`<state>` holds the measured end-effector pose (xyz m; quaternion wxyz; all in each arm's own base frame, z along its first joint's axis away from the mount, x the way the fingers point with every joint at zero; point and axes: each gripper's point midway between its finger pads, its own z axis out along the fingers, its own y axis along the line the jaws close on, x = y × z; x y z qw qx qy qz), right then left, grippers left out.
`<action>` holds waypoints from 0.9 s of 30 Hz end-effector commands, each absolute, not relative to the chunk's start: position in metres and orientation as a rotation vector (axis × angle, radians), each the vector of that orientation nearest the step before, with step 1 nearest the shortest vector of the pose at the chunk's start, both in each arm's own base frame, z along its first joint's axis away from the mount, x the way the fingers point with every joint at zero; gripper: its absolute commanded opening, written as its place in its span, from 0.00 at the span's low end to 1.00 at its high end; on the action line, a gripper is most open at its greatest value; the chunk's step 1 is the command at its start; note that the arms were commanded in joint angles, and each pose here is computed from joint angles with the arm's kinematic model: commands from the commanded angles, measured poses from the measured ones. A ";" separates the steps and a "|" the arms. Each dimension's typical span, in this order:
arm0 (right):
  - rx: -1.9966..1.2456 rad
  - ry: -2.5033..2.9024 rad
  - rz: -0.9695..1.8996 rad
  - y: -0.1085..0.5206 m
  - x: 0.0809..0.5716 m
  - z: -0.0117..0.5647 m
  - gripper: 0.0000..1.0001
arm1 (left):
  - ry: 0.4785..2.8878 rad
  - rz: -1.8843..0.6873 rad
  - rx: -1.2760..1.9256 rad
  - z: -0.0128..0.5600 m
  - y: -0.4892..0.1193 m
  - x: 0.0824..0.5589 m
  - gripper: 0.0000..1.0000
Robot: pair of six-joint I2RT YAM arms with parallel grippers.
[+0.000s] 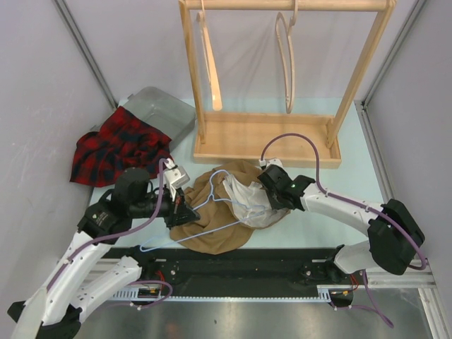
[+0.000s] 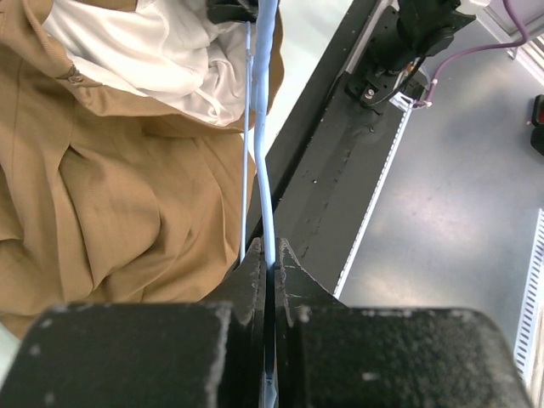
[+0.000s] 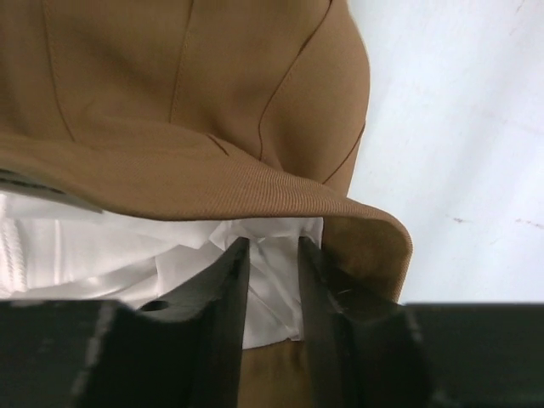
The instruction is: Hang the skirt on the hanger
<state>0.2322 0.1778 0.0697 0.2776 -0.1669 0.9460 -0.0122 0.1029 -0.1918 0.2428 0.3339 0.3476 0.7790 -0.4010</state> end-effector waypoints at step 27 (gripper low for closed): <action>-0.294 2.397 -0.014 0.176 0.246 0.124 0.12 | 1.970 -1.222 0.858 0.244 -0.225 0.120 0.00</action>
